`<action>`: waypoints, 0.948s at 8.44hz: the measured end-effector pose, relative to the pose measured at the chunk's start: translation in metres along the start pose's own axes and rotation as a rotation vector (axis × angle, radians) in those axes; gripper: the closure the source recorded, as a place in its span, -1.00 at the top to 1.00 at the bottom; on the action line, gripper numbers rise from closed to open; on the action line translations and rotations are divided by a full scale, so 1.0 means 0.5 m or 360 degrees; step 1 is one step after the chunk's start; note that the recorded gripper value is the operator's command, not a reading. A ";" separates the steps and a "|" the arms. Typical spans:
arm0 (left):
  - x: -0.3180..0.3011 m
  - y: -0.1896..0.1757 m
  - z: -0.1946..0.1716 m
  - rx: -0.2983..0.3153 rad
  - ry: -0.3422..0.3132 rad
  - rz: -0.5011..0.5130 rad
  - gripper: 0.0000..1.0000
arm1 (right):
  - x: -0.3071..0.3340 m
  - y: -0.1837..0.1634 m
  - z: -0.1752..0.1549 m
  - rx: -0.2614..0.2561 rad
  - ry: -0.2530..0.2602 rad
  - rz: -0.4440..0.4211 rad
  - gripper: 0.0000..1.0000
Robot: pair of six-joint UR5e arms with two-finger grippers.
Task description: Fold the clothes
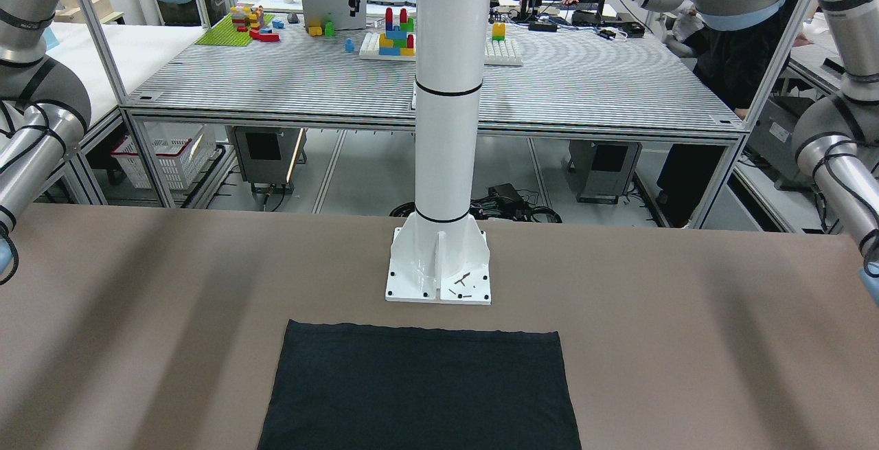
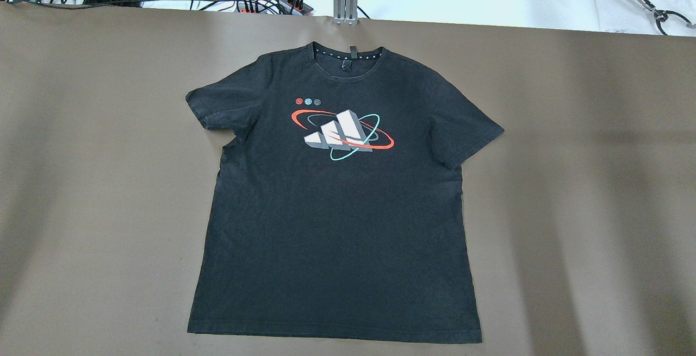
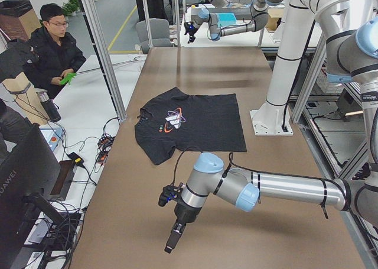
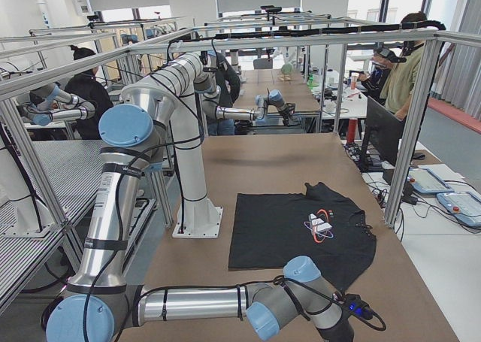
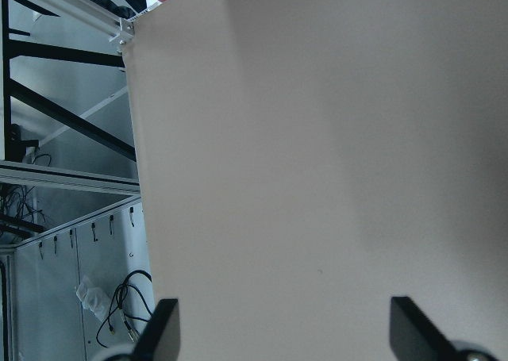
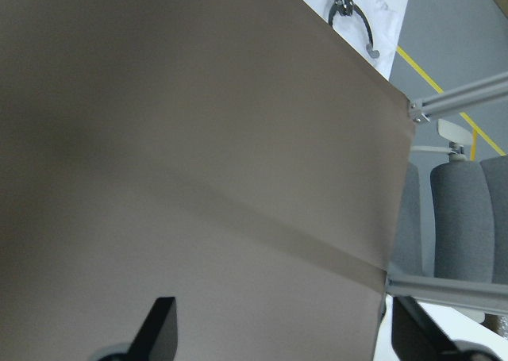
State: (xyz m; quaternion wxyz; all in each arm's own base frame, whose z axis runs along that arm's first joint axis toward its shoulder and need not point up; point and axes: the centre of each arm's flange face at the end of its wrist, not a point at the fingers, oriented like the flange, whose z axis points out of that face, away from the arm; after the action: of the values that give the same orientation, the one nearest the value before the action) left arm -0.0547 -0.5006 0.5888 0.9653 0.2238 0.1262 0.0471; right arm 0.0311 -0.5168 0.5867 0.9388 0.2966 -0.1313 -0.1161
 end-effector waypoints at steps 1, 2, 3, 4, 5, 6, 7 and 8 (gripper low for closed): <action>0.000 0.002 0.001 -0.0002 -0.0001 0.0001 0.87 | -0.060 -0.057 0.006 0.0043 -0.0126 0.0081 0.90; -0.001 0.007 0.003 -0.0008 -0.0002 0.0000 0.87 | -0.153 -0.131 0.011 0.0074 -0.0270 0.0211 0.89; -0.001 0.012 0.004 -0.0013 -0.0002 0.0000 0.87 | -0.260 -0.192 0.017 0.0069 -0.0397 0.0333 0.88; -0.001 0.015 0.005 -0.0016 -0.0003 -0.0001 0.87 | -0.351 -0.247 0.023 0.0054 -0.0492 0.0439 0.84; -0.001 0.016 0.006 -0.0017 -0.0004 -0.0002 0.87 | -0.415 -0.296 0.035 0.0024 -0.0552 0.0568 0.64; 0.001 0.016 0.006 -0.0019 -0.0003 -0.0004 0.87 | -0.466 -0.344 0.052 -0.0014 -0.0594 0.0692 0.60; 0.002 0.013 0.006 -0.0016 -0.0002 -0.0008 0.87 | -0.505 -0.383 0.065 -0.0047 -0.0623 0.0798 0.52; 0.004 0.009 0.005 -0.0012 -0.0002 -0.0010 0.87 | -0.542 -0.418 0.084 -0.0096 -0.0644 0.0900 0.47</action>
State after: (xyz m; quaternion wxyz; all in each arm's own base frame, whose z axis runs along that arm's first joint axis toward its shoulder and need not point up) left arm -0.0525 -0.4973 0.5925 0.9663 0.2198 0.1263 0.0444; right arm -0.2657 -0.6253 0.4488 0.8971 0.1917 -0.3882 0.0884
